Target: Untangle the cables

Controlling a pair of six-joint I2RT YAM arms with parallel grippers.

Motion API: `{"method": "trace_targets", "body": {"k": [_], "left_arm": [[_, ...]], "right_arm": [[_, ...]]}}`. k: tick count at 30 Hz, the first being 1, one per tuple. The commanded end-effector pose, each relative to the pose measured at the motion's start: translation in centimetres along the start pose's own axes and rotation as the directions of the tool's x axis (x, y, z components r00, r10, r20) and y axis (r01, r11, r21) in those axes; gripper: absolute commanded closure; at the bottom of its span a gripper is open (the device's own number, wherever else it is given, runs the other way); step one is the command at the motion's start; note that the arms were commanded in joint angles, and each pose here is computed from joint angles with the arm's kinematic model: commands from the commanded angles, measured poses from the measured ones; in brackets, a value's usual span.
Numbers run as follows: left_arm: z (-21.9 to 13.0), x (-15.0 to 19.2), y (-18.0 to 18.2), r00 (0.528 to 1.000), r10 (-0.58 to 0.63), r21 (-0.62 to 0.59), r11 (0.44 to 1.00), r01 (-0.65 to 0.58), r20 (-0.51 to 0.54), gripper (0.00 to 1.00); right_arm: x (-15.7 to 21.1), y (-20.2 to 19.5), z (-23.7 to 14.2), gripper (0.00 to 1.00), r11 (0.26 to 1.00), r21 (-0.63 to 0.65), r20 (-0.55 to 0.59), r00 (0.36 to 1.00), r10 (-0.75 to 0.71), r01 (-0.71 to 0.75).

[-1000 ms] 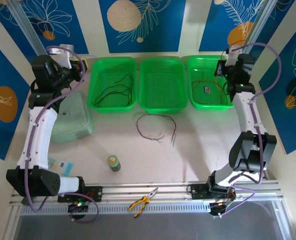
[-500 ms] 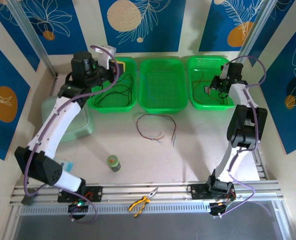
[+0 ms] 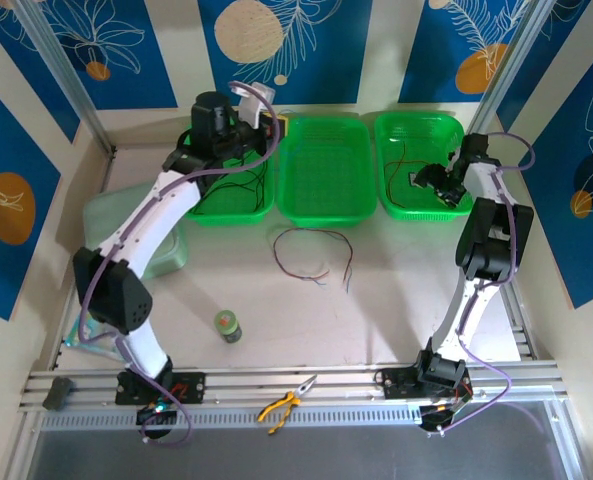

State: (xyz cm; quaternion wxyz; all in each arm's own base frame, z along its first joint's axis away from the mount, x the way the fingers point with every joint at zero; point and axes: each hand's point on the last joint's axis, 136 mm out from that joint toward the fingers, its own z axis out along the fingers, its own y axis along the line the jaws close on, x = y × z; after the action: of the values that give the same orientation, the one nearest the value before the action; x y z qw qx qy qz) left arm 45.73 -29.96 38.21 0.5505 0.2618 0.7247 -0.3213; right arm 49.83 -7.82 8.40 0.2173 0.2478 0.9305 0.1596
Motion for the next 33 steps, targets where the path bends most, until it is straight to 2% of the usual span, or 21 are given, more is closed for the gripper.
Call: {"method": "trace_targets", "body": {"k": [1,9,13,17,19,23,29,33], "left_arm": [[2.0,-0.8,-0.2,0.999,0.029,0.030,0.999,-0.030,0.031,1.00],[7.0,1.3,1.1,1.000,0.024,0.032,0.999,-0.024,-0.012,1.00],[9.9,3.9,1.5,0.999,0.012,0.017,1.000,-0.011,-0.052,1.00],[12.8,5.4,-0.6,0.997,0.022,0.070,0.997,-0.017,-0.070,1.00],[13.7,4.9,-2.4,0.997,0.044,0.104,0.994,-0.037,-0.059,1.00],[14.0,2.9,-3.8,0.996,0.085,0.113,0.990,-0.081,-0.027,1.00],[11.7,-1.9,-4.3,0.986,0.151,0.061,0.986,-0.156,0.071,1.00],[9.4,-5.3,-4.1,0.960,0.248,-0.018,0.969,-0.248,0.129,1.00]], "right_arm": [[0.8,2.3,-3.1,0.24,0.999,-0.042,0.037,0.999,0.029,-0.027],[2.7,6.1,-7.6,0.23,0.996,-0.048,0.140,0.987,-0.072,0.079],[2.8,7.2,-9.9,0.23,0.992,-0.073,0.184,0.979,-0.092,0.107],[2.3,7.8,-12.0,0.23,0.987,-0.094,0.227,0.968,-0.109,0.133],[2.0,7.9,-12.9,0.23,0.985,-0.106,0.240,0.965,-0.108,0.137],[1.5,7.5,-14.0,0.23,0.984,-0.120,0.251,0.963,-0.098,0.131],[1.4,6.7,-14.8,0.22,0.985,-0.124,0.270,0.959,-0.085,0.122],[1.7,6.4,-14.8,0.23,0.984,-0.132,0.264,0.961,-0.079,0.118]]}}
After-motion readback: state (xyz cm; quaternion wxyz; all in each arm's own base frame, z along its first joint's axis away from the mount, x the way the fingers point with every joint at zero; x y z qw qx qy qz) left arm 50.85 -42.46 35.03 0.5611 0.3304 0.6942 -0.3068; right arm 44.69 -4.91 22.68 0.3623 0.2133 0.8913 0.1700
